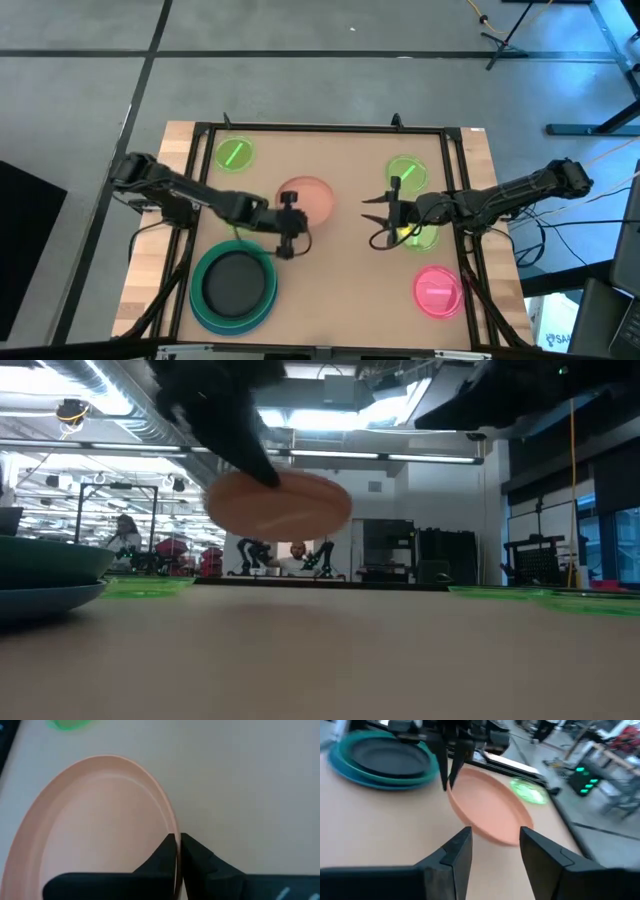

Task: Stack plastic plates
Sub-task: Stack the orange plate on top of the black plate

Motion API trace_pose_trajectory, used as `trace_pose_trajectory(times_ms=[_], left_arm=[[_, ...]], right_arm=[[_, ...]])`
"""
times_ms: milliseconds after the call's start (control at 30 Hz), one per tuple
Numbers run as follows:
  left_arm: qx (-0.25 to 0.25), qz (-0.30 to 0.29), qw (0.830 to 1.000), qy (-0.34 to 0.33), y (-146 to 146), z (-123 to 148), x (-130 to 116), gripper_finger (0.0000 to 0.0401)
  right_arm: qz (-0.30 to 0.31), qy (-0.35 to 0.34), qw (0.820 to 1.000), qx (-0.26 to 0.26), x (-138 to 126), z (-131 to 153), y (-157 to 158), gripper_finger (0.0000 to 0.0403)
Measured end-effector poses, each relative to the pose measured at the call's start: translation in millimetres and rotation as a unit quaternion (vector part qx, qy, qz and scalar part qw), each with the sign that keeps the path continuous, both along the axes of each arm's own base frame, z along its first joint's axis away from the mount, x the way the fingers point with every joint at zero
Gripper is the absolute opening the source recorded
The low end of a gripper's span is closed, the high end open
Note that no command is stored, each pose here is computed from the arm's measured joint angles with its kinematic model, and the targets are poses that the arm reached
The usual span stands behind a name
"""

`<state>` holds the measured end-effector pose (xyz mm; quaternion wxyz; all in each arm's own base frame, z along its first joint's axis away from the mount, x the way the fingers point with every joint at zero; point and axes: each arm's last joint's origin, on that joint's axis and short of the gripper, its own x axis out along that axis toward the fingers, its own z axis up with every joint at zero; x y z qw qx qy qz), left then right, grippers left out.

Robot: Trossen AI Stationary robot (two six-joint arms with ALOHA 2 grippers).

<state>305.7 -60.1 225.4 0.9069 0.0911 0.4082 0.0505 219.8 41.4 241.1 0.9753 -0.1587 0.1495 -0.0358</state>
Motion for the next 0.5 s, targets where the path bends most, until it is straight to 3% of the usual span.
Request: trace_pose_trajectory(times_ms=[267,500], left_arm=[[-0.054,-0.025,0.998,-0.003,-62.1,22.9,-47.9,0.0011],[-0.092,-0.057,0.994,0.025,-110.9,26.0,-95.5,0.0011]], right_arm=[[0.017,-0.016,0.996,0.082,4.6,-1.0,5.4,0.0159],[0.053,-0.029,0.993,0.104,12.2,-6.0,28.6,0.0159]])
